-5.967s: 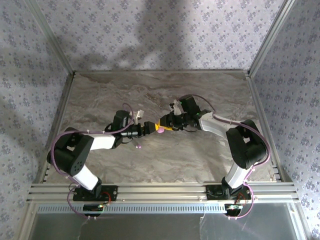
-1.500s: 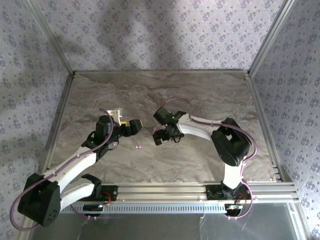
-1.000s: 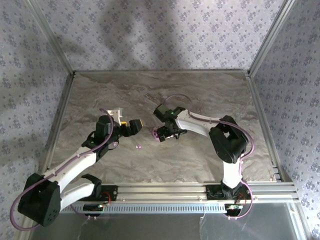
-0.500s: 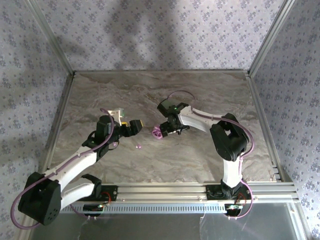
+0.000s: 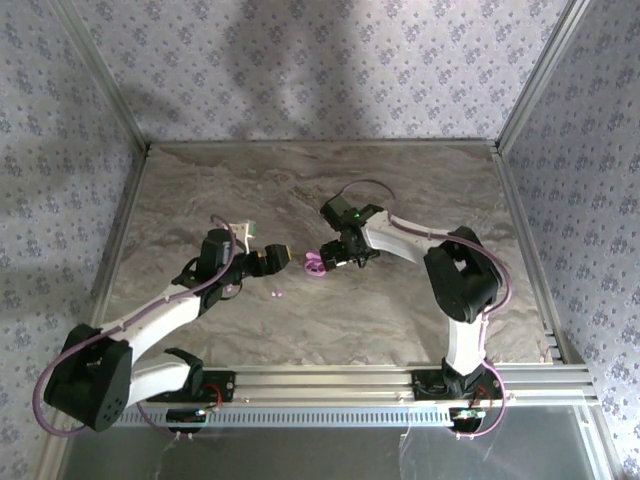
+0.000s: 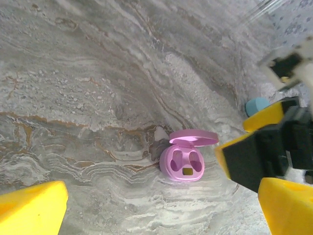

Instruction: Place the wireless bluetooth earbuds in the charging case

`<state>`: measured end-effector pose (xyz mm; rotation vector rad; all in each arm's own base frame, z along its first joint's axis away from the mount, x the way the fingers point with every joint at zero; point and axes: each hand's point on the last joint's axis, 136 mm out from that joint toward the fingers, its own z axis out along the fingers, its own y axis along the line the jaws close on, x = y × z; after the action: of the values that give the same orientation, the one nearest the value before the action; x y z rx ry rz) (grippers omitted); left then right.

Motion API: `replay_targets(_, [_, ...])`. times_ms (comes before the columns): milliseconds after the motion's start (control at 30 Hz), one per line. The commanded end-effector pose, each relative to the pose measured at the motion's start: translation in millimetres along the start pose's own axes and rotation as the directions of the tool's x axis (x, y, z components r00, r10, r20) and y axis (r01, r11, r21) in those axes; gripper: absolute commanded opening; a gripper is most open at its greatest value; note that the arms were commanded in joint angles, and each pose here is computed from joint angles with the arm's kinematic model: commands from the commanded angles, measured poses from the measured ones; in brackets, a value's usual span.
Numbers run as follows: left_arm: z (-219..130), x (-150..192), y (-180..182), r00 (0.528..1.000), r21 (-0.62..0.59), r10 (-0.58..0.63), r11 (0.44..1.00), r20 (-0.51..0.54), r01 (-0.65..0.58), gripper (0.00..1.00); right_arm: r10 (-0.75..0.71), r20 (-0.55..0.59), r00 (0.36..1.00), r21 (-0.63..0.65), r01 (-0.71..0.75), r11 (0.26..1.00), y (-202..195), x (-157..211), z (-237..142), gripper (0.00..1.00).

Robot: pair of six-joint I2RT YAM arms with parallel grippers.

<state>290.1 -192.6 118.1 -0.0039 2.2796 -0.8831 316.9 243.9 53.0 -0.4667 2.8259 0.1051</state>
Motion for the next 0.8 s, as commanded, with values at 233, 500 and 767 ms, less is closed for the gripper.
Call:
replay_targets(233, [14,17,-2,0.971,-0.044,-0.088,0.996,-0.223,0.080,1.00,0.058,0.127,0.990,-0.191,-0.033,0.981,5,27,-46,0.94])
replay_targets(500, [10,54,20,0.911,-0.151,-0.178,0.980,-0.373,0.129,1.00,0.082,0.127,0.988,-0.241,-0.050,0.969,-3,43,-45,0.94])
replay_targets(767, [22,75,13,0.858,-0.101,-0.204,0.979,-0.471,0.177,1.00,0.091,0.124,0.988,-0.251,-0.057,0.966,-5,47,-43,0.94])
